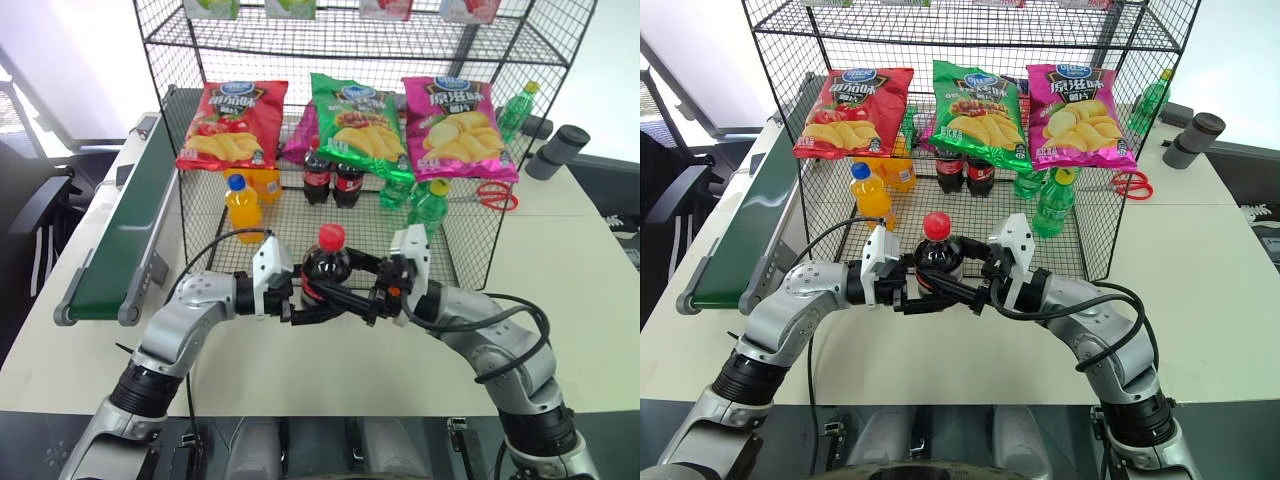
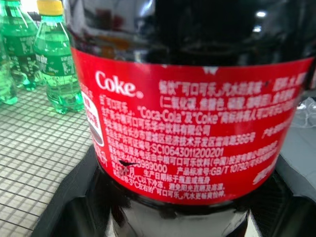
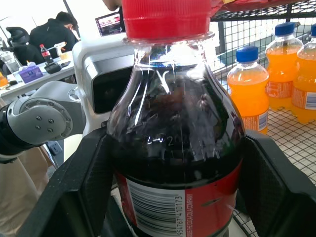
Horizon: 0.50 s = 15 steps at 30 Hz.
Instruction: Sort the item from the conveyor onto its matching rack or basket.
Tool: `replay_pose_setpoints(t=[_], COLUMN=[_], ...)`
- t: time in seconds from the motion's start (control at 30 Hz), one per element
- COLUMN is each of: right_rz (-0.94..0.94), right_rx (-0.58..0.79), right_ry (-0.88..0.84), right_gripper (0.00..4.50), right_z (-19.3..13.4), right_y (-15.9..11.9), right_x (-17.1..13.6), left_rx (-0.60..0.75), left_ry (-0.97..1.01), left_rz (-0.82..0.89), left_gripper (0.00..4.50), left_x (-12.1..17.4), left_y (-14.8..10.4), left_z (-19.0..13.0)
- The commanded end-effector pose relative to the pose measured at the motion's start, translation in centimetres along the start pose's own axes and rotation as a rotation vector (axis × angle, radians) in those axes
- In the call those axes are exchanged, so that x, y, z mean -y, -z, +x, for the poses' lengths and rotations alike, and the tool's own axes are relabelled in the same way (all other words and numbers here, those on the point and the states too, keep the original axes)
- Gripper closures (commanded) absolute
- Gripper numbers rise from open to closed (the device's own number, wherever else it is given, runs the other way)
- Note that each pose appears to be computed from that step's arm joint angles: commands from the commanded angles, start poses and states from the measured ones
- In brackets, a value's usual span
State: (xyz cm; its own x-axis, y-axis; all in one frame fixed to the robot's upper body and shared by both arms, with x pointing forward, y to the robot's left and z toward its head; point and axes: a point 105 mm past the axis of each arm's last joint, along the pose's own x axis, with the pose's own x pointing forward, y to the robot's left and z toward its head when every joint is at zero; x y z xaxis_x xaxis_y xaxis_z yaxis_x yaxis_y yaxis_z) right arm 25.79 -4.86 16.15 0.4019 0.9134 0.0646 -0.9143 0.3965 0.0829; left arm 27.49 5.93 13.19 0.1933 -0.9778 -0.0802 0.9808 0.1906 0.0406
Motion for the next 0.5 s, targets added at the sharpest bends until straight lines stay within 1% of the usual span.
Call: replay_pose_setpoints(t=[0.03, 0.1, 0.2, 0.27, 0.33, 0.5], right_rz=[-0.087, -0.121, -0.156, -0.165, -0.185, -0.222], right_rx=[0.083, 0.105, 0.130, 0.161, 0.176, 0.210], right_ry=[0.054, 0.136, 0.245, 0.343, 0.436, 0.572], right_gripper=[1.54, 1.54, 1.54, 1.54, 1.54, 1.54], right_z=[0.2, 0.1, 0.0, 0.0, 0.4, 1.9], right_y=[-1.7, -1.9, -1.7, -1.1, -0.3, 0.3], right_x=[0.8, 2.3, 4.3, 6.2, 7.9, 11.0], left_rx=[-0.006, -0.023, -0.007, 0.038, 0.100, 0.108], left_ry=[-0.095, -0.164, -0.297, -0.459, -0.568, -0.602], left_rz=[0.076, 0.077, 0.070, 0.083, 0.077, 0.092], left_gripper=[0.05, 0.05, 0.05, 0.05, 0.05, 0.05], left_x=[-1.0, -1.7, -2.8, -4.1, -4.5, -3.5], left_y=[-0.6, 0.1, 0.8, 1.2, 1.3, 2.0], left_z=[-1.2, -2.2, -4.1, -5.6, -6.8, -7.0])
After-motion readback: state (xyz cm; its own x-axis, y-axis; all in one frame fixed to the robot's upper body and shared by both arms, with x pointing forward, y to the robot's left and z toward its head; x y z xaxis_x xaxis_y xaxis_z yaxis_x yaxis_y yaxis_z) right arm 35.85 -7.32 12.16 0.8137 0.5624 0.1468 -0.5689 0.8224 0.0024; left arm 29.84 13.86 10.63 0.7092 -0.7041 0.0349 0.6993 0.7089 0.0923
